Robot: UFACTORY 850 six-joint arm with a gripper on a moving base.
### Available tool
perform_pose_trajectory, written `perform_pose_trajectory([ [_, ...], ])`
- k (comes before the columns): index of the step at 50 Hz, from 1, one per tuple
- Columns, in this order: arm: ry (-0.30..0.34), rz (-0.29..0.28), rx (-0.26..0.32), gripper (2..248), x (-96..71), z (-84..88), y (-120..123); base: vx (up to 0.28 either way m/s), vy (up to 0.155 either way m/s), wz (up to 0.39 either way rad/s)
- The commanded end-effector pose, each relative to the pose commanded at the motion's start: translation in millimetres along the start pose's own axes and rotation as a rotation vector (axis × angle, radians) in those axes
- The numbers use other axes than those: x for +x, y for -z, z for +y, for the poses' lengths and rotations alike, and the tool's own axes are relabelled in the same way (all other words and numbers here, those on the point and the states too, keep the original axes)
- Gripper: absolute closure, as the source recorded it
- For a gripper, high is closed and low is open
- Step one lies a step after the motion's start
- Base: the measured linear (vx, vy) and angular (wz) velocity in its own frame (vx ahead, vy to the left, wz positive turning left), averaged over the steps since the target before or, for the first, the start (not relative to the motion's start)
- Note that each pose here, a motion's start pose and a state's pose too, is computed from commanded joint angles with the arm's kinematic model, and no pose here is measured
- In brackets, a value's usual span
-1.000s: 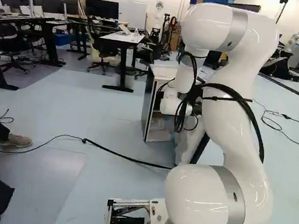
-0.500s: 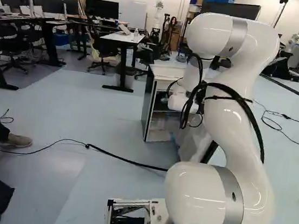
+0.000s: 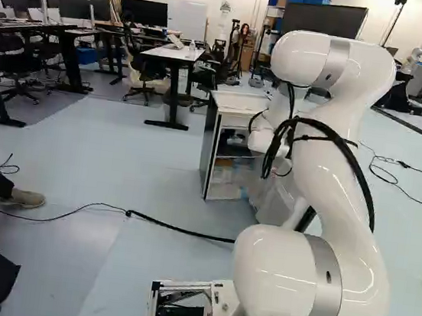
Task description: Open the fridge door
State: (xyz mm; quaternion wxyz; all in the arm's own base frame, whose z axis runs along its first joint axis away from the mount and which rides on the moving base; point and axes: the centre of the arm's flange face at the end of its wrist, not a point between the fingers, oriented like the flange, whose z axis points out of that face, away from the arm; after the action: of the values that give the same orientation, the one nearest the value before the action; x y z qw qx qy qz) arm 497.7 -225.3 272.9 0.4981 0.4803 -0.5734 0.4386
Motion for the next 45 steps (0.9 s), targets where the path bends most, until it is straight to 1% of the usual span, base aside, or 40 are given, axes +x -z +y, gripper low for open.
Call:
perform_pose_trajectory([
  [31, -0.105, 0.003, -0.133, 3, 5.1, -34.4, -65, 0.000, 0.000, 0.000],
  [38, -0.127, 0.007, -0.153, 3, 6.4, -41.5, -79, 0.000, 0.000, 0.000],
  [45, -0.134, 0.008, -0.159, 3, 6.9, -43.7, -83, 0.000, 0.000, 0.000],
])
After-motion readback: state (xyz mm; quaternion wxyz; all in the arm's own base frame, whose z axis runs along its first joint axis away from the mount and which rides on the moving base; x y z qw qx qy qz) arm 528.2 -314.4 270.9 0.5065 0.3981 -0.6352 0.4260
